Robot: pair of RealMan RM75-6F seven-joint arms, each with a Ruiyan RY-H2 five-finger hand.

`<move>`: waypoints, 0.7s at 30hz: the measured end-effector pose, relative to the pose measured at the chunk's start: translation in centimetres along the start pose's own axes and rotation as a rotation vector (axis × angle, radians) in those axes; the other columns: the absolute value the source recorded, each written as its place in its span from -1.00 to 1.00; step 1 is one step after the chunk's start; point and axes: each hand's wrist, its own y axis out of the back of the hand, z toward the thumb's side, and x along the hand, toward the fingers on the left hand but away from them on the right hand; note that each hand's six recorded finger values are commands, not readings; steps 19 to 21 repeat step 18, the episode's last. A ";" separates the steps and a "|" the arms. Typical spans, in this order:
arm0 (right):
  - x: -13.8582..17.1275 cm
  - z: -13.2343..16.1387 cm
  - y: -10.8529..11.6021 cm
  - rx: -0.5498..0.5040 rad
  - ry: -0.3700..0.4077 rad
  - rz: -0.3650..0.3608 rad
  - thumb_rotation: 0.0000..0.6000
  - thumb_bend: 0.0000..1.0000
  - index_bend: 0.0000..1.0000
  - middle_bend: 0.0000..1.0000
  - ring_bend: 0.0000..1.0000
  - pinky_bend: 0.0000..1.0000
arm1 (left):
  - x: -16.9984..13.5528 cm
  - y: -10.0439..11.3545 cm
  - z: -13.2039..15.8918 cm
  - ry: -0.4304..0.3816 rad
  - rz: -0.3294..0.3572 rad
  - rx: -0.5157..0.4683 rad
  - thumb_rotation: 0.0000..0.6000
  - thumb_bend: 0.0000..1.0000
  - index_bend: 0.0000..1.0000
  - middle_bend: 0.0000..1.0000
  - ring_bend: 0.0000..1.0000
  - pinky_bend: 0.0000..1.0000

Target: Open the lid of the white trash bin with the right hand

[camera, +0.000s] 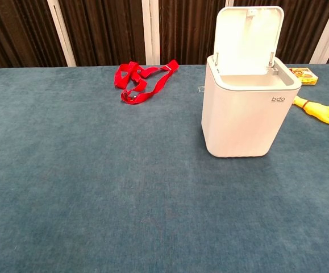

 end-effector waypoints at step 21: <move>0.6 -0.5 -0.7 0.018 -0.012 0.014 1.00 -0.21 -0.68 -0.75 -0.79 -0.66 | -0.2 -0.1 0.6 -0.046 -0.030 -0.006 1.00 -0.76 -0.76 -0.95 -1.00 -0.94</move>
